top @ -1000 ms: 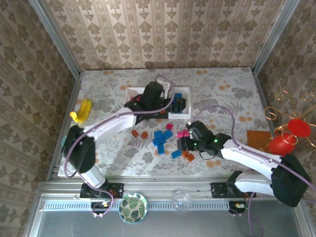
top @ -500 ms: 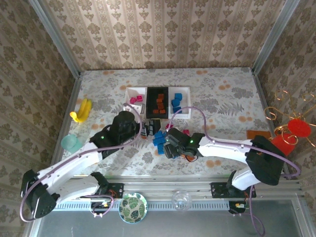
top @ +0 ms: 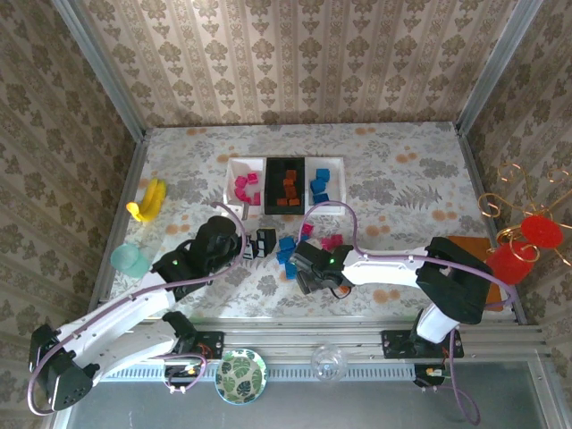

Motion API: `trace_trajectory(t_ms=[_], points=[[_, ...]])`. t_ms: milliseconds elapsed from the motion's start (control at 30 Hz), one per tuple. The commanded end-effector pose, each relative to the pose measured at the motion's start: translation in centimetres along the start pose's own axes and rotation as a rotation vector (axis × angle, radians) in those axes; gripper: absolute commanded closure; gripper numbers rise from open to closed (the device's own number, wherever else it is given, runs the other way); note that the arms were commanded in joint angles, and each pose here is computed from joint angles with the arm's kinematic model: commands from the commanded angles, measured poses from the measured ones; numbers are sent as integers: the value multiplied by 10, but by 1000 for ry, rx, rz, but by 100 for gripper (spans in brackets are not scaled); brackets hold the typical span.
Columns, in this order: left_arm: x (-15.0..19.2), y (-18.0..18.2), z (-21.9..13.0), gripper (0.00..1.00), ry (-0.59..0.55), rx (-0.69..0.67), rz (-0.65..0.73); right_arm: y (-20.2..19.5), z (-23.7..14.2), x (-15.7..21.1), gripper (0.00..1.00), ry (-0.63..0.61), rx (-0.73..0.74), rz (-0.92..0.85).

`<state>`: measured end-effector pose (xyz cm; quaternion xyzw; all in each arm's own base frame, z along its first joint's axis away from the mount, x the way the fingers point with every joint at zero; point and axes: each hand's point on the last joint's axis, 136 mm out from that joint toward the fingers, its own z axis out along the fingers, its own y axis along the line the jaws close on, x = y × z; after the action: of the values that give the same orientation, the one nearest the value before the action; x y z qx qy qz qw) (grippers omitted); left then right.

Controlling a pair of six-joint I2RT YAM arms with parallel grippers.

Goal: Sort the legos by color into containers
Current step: Pick up the lego from the bottom-center of the table, then place the lego in the container.

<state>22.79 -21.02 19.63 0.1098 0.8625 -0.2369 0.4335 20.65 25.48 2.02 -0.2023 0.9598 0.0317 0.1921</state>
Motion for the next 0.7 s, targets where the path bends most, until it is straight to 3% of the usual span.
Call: trace_trajectory(t_ms=[0,267,467,667], points=[[7,6,1,0,11,-27,-15,0,1,4,35,7,5,12],[11,8,3,0,20,-30,-22,-2,-17,-21,56,-88,-36,33],[16,7,3,0,28,-19,-31,-23,-60,-60,58,-222,-111,117],[29,7,8,0,53,3,-56,-68,-93,-118,58,-342,-157,252]])
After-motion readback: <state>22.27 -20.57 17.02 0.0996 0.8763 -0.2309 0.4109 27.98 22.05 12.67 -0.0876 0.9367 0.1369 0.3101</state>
